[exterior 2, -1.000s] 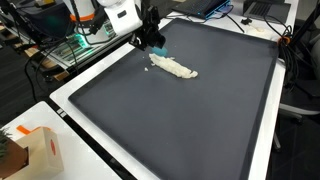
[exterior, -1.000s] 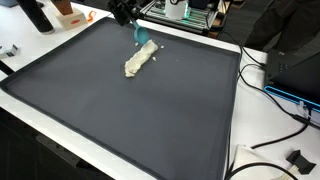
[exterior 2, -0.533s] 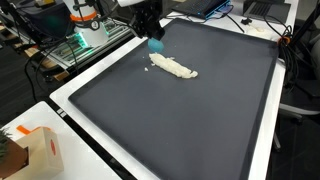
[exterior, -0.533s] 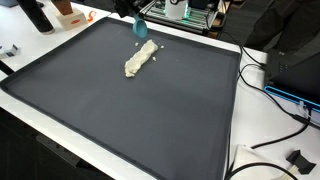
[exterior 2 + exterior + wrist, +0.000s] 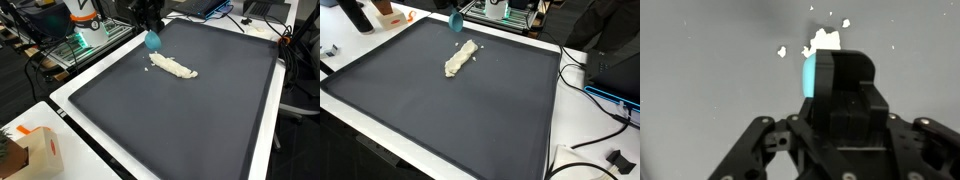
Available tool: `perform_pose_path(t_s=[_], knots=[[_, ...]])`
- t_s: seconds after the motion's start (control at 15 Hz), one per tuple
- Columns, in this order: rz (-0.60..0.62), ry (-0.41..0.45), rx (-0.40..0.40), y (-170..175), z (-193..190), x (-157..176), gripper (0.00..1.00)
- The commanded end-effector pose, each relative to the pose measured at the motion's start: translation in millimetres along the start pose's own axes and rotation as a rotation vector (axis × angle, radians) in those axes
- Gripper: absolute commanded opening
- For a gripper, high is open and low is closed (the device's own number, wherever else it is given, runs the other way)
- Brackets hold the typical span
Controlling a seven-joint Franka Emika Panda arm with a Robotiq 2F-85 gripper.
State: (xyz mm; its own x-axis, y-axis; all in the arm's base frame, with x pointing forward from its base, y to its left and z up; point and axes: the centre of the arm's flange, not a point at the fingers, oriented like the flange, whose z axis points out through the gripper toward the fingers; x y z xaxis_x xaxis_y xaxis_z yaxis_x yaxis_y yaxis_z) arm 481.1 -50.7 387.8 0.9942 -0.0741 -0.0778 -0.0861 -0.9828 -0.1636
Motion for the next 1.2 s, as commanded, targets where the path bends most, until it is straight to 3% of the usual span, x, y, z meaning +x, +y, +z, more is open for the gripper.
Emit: perform_pose_path(t_s=[0.0,0.6,0.73,0.8,1.13], knots=[[0.022,-0.004,-0.081,-15.4,-14.7,-5.5,0.25],[0.049,0.015,-0.263,-46.7,-31.5,-7.9,0.25],[-0.034,-0.024,-0.276,-56.4,-35.3,-15.2,0.25],[0.014,0.004,-0.245,-46.7,-26.0,-4.4,0.5],[-0.019,-0.013,-0.251,-57.2,-30.0,-9.1,0.5]])
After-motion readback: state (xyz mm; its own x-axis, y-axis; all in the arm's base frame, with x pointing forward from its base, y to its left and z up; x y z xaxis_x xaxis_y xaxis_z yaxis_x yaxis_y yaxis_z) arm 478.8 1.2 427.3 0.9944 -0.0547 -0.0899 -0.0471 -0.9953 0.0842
